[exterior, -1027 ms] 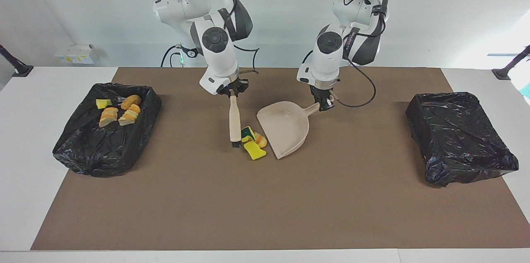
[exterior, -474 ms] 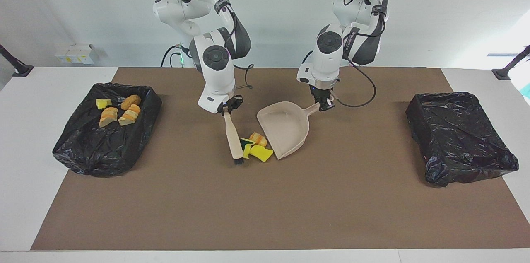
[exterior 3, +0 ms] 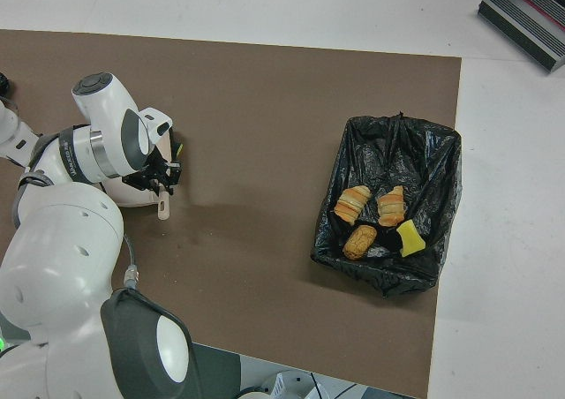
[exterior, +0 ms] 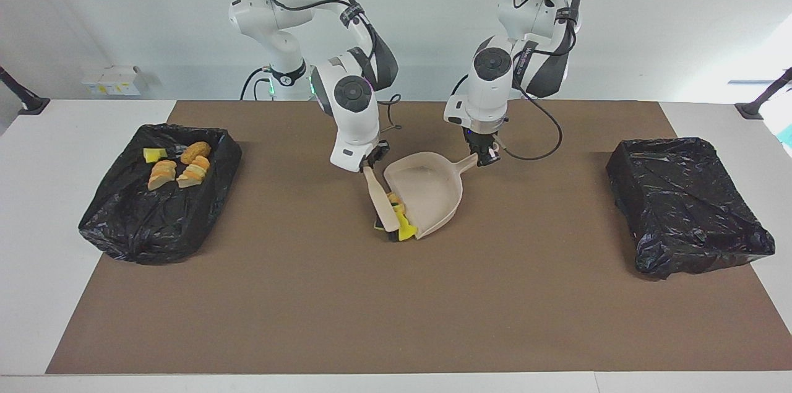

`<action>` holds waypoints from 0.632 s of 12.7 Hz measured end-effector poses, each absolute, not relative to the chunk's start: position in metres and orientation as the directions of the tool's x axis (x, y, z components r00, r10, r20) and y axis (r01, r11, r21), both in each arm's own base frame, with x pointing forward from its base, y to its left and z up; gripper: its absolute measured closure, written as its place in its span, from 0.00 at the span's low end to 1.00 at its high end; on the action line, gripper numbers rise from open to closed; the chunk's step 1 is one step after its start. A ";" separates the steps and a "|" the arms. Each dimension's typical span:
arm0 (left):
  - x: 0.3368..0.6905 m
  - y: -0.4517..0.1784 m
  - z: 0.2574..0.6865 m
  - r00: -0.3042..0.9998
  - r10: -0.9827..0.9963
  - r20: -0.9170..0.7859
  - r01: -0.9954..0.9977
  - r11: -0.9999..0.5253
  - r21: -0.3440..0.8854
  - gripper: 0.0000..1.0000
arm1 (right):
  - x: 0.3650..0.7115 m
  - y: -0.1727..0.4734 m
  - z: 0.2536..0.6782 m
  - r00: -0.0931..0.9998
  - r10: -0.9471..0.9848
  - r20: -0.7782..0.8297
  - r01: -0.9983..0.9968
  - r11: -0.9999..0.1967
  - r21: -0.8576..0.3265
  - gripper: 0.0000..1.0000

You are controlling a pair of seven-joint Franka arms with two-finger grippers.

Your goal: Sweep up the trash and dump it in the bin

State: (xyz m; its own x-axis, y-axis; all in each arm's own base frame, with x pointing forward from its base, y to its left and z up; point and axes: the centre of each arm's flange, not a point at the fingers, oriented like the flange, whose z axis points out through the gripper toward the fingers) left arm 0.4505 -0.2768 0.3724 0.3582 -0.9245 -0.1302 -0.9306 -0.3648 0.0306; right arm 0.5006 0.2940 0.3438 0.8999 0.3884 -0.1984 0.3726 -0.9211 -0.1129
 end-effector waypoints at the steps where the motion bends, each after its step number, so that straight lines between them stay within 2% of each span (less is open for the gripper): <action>1: 0.451 -0.277 0.372 0.360 -0.924 -0.130 -0.930 -0.367 0.030 0.69 | 0.491 0.307 0.346 0.888 0.415 -0.200 0.397 -0.910 -0.124 0.75; 5: 0.450 -0.278 0.372 0.407 -0.904 -0.127 -0.910 -0.414 0.032 0.69 | 0.458 0.344 0.362 0.857 0.462 -0.227 0.424 -0.884 -0.198 0.75; 8: 0.449 -0.278 0.372 0.452 -0.883 -0.124 -0.888 -0.460 0.034 0.69 | 0.448 0.338 0.388 0.854 0.450 -0.260 0.398 -0.888 -0.230 0.75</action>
State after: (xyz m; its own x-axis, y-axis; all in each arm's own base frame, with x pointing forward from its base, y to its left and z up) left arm 0.4494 -0.2780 0.3720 0.4525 -0.8831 -0.1243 -0.8875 -0.4595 0.0339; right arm 0.4483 0.3377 0.3885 0.8542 0.4500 -0.2604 0.3978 -0.8882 -0.2299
